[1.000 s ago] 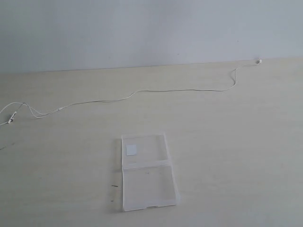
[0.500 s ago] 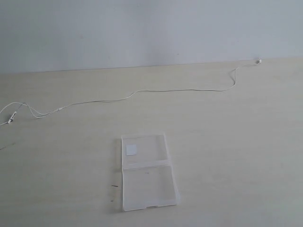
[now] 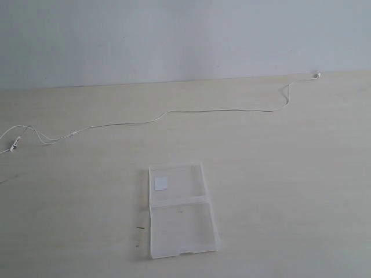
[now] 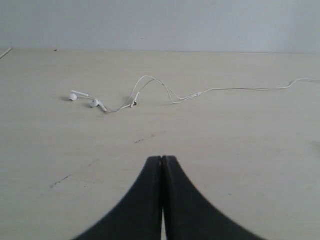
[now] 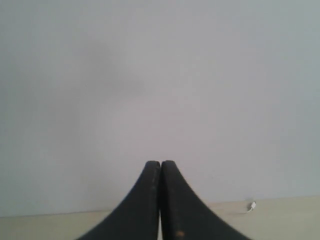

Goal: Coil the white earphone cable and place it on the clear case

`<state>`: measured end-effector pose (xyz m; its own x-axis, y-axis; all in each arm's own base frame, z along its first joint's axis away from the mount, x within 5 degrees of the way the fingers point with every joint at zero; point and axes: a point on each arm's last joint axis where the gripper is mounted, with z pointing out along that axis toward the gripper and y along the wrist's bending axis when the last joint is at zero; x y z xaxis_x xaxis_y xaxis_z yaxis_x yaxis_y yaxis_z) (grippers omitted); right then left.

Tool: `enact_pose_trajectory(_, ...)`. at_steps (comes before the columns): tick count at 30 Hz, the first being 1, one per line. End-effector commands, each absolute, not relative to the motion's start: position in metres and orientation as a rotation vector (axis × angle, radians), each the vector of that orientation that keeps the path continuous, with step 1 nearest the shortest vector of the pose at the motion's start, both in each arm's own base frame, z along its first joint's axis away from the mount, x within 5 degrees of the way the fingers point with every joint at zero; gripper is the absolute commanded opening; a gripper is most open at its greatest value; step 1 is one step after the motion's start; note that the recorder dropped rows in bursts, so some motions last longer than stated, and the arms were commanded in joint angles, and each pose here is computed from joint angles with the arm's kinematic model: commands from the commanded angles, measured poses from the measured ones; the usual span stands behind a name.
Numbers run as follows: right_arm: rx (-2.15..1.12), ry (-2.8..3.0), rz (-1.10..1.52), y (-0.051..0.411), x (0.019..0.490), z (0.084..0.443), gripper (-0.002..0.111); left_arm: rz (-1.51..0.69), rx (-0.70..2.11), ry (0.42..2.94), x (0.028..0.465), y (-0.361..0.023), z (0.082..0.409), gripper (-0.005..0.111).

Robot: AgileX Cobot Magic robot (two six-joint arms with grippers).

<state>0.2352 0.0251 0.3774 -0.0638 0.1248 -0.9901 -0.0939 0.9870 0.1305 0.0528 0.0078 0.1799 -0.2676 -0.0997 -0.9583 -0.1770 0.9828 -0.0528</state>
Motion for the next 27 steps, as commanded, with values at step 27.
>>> enact_pose_trajectory(27, -1.497, 1.904, 0.154, 0.149, 0.470, 0.237, 0.000, 0.068, -0.197, 1.827, 0.053, 0.007, 0.181, 0.000)
